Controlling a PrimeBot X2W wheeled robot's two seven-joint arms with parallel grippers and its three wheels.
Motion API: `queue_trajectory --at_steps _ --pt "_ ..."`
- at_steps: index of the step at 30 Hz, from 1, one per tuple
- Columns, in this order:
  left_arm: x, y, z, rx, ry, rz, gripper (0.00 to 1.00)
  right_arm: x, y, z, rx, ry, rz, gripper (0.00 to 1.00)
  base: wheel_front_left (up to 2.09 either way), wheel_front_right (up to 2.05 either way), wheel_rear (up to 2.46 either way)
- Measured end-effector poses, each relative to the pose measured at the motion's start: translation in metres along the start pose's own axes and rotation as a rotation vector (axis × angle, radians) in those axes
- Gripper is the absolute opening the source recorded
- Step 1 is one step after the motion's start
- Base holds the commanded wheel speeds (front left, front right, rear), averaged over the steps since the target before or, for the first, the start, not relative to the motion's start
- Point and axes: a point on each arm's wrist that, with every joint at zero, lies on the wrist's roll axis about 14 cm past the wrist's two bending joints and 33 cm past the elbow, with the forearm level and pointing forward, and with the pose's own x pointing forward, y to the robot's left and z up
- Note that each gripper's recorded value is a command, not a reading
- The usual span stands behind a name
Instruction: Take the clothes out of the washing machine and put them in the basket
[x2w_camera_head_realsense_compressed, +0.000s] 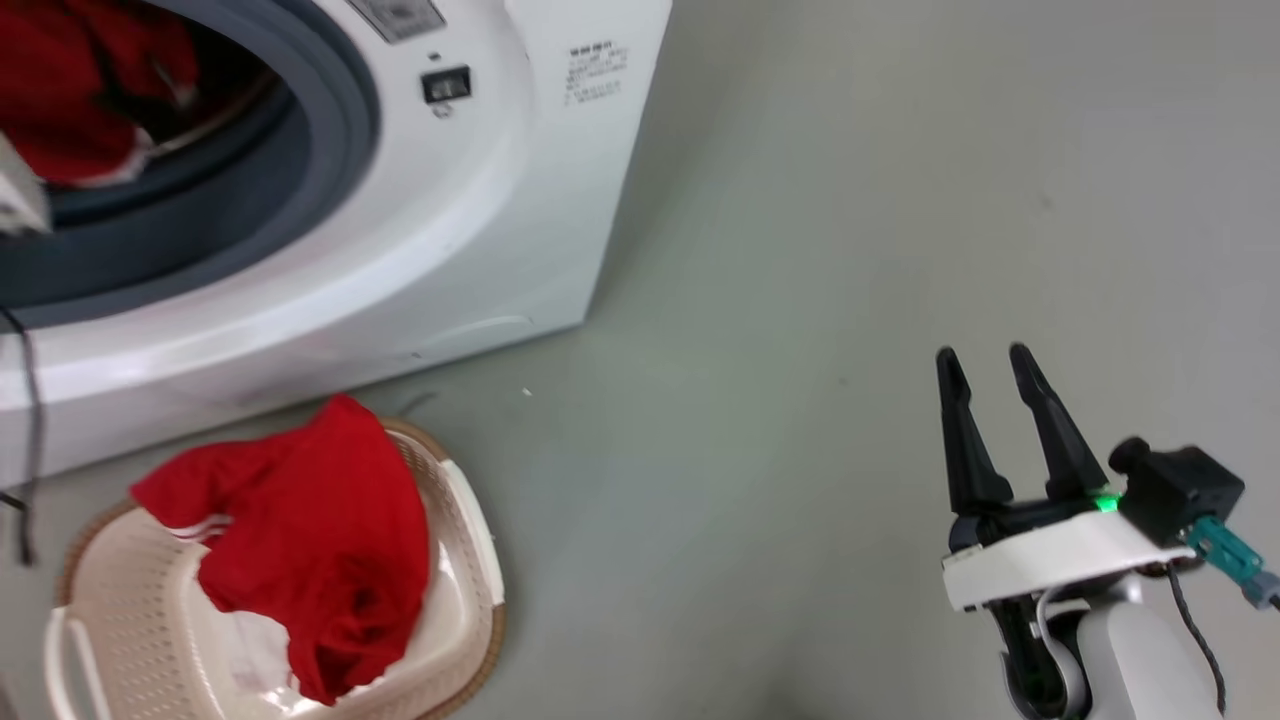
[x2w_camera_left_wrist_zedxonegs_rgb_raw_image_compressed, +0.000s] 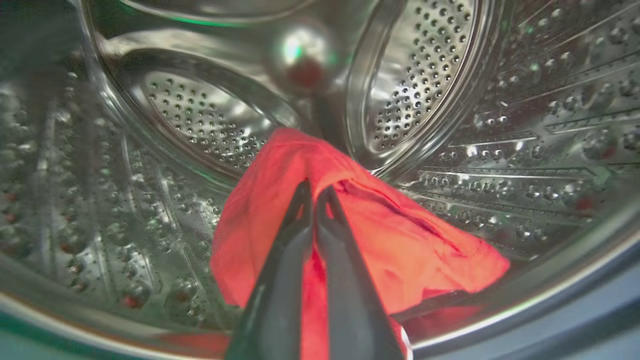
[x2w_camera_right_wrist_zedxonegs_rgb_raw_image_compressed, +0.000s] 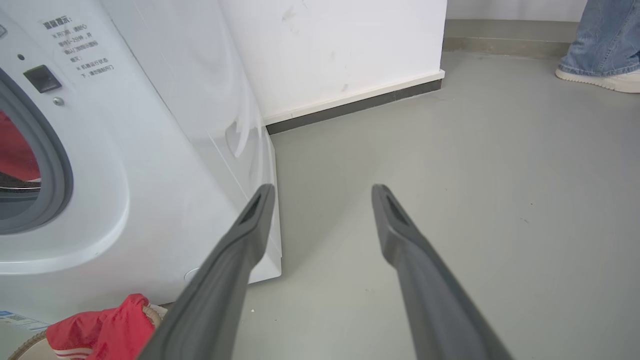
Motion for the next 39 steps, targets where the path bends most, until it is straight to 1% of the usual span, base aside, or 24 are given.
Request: queue_trajectory --at_steps 10,19,24,30,34,39 --pt "-0.078 -0.007 0.04 -0.084 -0.118 0.008 0.0 -0.02 0.013 0.023 0.012 -0.062 0.045 1.0 0.0 0.0 0.0" --pt "-0.157 -0.008 0.083 -0.103 -0.249 0.017 0.0 -0.039 0.028 0.047 0.017 -0.117 0.099 1.0 0.0 0.0 0.0" --pt "-0.205 -0.011 0.085 -0.108 -0.253 0.026 0.0 -0.05 0.035 0.057 0.022 -0.14 0.127 1.0 0.0 0.0 0.0" --pt "-0.258 -0.021 0.051 -0.146 -0.136 0.038 0.0 -0.061 0.041 0.063 0.021 -0.152 0.15 1.0 0.0 0.0 0.0" --pt "-0.286 -0.033 0.008 -0.192 0.01 0.04 0.0 -0.063 0.044 0.066 0.018 -0.156 0.161 1.0 0.0 0.0 0.0" --pt "-0.305 -0.05 -0.045 -0.243 0.182 0.03 0.0 -0.06 0.043 0.061 0.015 -0.139 0.157 1.0 0.0 0.0 0.0"
